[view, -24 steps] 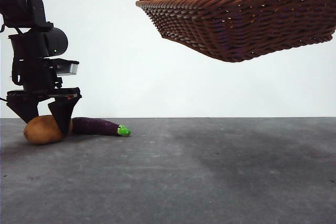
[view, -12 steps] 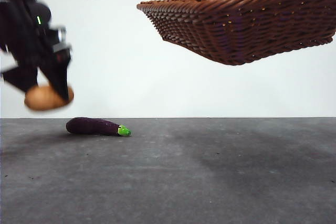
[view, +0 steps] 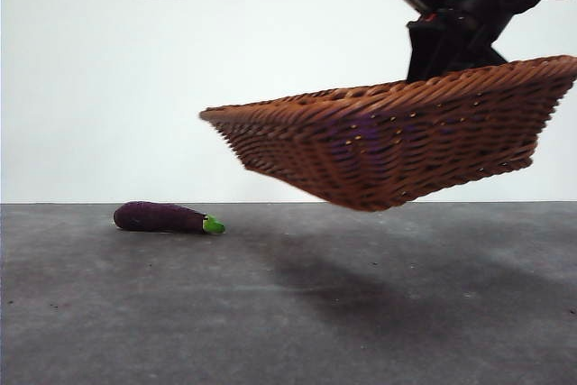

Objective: Help me put the vegetables on the table into the basket

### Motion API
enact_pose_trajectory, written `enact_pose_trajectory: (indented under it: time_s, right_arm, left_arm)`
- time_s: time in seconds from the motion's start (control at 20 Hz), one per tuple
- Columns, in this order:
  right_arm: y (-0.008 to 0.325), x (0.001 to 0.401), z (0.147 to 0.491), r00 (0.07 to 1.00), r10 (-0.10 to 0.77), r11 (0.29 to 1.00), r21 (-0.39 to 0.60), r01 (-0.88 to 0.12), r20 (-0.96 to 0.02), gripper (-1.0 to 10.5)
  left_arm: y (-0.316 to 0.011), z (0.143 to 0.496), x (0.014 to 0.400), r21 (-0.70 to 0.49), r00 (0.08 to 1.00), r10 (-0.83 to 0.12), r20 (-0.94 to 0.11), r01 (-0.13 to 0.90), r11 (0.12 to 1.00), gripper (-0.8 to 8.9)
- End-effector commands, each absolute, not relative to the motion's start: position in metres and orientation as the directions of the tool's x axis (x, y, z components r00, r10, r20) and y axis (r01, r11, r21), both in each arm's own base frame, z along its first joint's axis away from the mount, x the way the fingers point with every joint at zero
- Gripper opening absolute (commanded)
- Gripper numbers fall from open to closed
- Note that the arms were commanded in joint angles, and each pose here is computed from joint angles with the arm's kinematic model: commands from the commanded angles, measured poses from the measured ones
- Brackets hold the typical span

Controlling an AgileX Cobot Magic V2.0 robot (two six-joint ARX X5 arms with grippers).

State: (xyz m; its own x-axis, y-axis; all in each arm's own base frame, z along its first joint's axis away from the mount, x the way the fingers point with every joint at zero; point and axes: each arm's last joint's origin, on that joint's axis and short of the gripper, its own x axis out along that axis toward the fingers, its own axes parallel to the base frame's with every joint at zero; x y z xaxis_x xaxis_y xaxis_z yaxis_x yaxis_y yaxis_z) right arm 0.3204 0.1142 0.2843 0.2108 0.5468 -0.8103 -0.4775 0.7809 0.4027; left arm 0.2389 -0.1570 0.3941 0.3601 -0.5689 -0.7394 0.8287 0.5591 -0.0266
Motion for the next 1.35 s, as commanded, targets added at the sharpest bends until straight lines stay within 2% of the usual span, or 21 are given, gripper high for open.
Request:
enact_pose_trajectory:
  time_s: [0.05, 0.2, 0.35, 0.45, 0.6, 0.65, 0.7, 0.75, 0.9, 1.05, 1.2, 1.25, 1.35]
  right_arm:
    - [0.125, 0.318, 0.287, 0.202, 0.587, 0.753, 0.436, -0.494, -0.784, -0.1]
    - [0.133, 0.315, 0.288, 0.18, 0.609, 0.729, 0.455, -0.512, -0.773, -0.1]
    - [0.134, 0.315, 0.288, 0.175, 0.609, 0.728, 0.458, -0.51, -0.773, -0.1]
    - [0.134, 0.315, 0.288, 0.178, 0.611, 0.727, 0.458, -0.512, -0.771, -0.1]
    - [0.135, 0.316, 0.288, 0.185, 0.614, 0.724, 0.454, -0.52, -0.767, -0.1]
    - [0.134, 0.316, 0.288, 0.184, 0.613, 0.724, 0.454, -0.519, -0.768, -0.1]
    - [0.134, 0.316, 0.288, 0.185, 0.613, 0.725, 0.453, -0.519, -0.768, -0.1]
    - [0.134, 0.316, 0.288, 0.184, 0.613, 0.724, 0.454, -0.519, -0.768, -0.1]
    - [0.134, 0.316, 0.288, 0.184, 0.613, 0.725, 0.454, -0.519, -0.769, -0.1]
    - [0.134, 0.316, 0.288, 0.185, 0.611, 0.726, 0.452, -0.518, -0.769, -0.1]
    - [0.132, 0.317, 0.289, 0.198, 0.613, 0.728, 0.449, -0.518, -0.765, -0.1]
    - [0.127, 0.319, 0.29, 0.212, 0.611, 0.735, 0.449, -0.508, -0.762, -0.1]
    - [0.114, 0.323, 0.291, 0.237, 0.602, 0.756, 0.448, -0.477, -0.762, -0.1]
  left_arm:
    - [-0.194, 0.375, 0.233, -0.007, 0.29, -0.559, -0.777, 0.884, 0.467, -0.08]
    - [-0.235, 0.335, 0.243, -0.054, 0.175, -0.513, -0.841, 0.915, 0.4, -0.08]
    - [-0.258, 0.303, 0.251, -0.084, 0.098, -0.46, -0.882, 0.929, 0.36, -0.08]
    - [-0.267, 0.291, 0.253, -0.093, 0.08, -0.449, -0.89, 0.932, 0.351, -0.08]
    - [-0.27, 0.283, 0.255, -0.135, 0.055, -0.435, -0.899, 0.91, 0.392, 0.02]
    - [-0.27, 0.284, 0.254, -0.137, 0.053, -0.434, -0.899, 0.908, 0.396, 0.79]
    - [-0.269, 0.284, 0.254, -0.143, 0.049, -0.429, -0.902, 0.903, 0.404, 2.84]
    - [-0.267, 0.284, 0.254, -0.146, 0.047, -0.425, -0.904, 0.9, 0.412, 4.47]
    - [-0.266, 0.287, 0.254, -0.147, 0.054, -0.431, -0.901, 0.895, 0.42, 4.54]
    - [-0.254, 0.303, 0.253, -0.137, 0.094, -0.459, -0.884, 0.885, 0.445, 4.54]
    - [-0.226, 0.34, 0.248, -0.105, 0.196, -0.512, -0.836, 0.859, 0.501, 4.54]
    - [-0.211, 0.355, 0.246, -0.103, 0.247, -0.535, -0.808, 0.835, 0.54, 4.54]
    - [-0.175, 0.385, 0.245, -0.105, 0.418, -0.528, -0.74, 0.703, 0.703, 4.53]
